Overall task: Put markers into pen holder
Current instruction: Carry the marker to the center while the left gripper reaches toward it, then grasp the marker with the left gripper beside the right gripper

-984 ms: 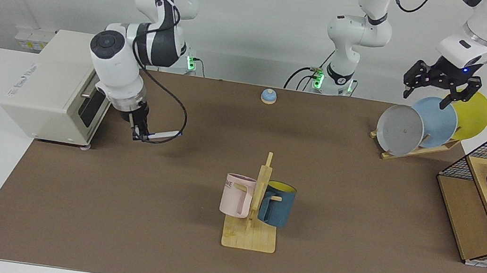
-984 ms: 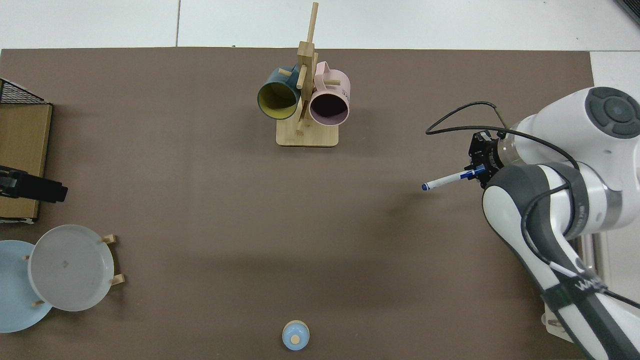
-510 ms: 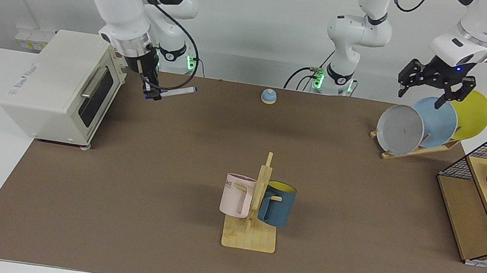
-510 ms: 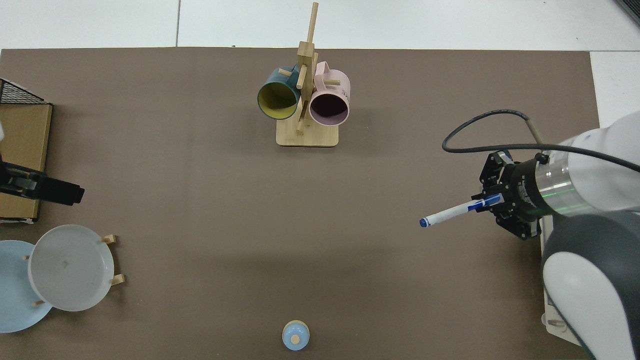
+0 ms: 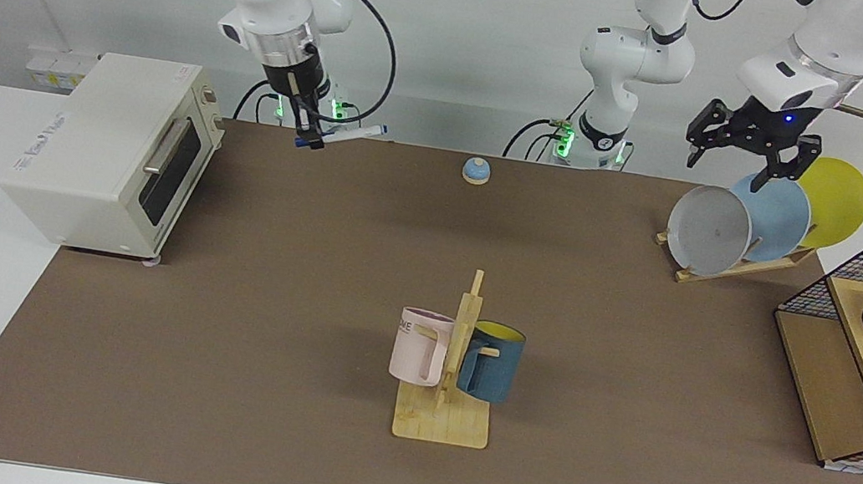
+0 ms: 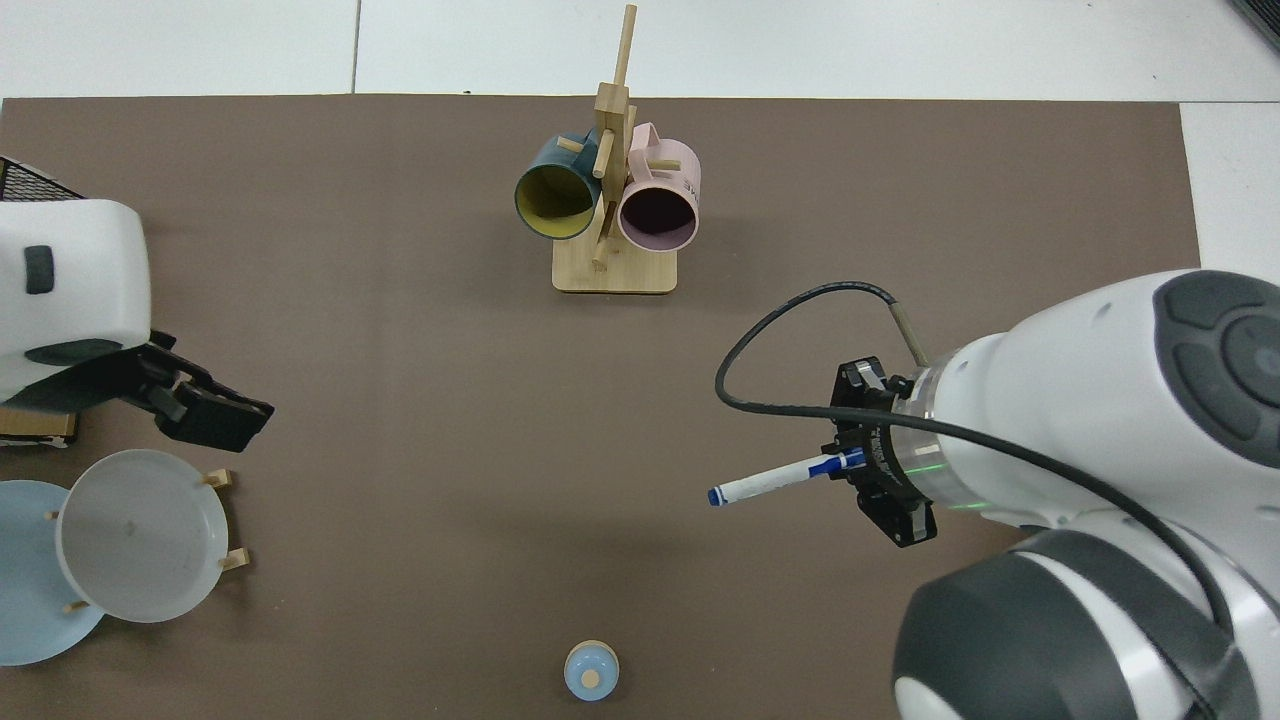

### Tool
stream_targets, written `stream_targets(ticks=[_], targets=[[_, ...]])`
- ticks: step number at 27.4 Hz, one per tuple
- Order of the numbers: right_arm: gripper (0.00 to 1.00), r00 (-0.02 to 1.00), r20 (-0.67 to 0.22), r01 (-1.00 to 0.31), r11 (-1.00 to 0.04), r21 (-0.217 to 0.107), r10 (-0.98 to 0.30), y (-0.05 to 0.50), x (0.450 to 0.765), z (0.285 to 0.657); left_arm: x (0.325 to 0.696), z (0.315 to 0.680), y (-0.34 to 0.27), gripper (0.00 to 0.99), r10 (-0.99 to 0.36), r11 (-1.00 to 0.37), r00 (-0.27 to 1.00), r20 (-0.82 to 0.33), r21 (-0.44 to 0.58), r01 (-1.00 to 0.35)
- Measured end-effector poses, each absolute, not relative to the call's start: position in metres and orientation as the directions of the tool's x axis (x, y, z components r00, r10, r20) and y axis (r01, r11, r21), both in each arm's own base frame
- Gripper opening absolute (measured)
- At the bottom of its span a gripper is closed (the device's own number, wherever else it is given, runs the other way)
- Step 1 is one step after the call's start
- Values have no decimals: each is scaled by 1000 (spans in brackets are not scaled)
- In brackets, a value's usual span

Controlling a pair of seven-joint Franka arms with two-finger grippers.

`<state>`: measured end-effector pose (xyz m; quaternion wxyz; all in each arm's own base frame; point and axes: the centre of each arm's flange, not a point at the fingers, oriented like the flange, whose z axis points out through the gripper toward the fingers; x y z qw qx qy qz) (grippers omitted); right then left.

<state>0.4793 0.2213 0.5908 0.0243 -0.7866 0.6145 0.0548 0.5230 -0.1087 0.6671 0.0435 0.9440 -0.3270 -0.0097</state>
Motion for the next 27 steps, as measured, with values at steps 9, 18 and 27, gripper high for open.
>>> stream_targets(ticks=[9,18,27], targets=[[167,205,-139,-978,-197,-71,-969,268,469,611,518,664,-144,969,-842,-506,523,133,139,-851],[167,162,-162,-984,-148,-97,-973,288,468,608,502,655,-200,925,-923,-316,329,199,94,-944],[167,90,-200,-992,-70,-104,-976,325,468,591,487,648,-246,943,-941,-245,253,223,63,-967]])
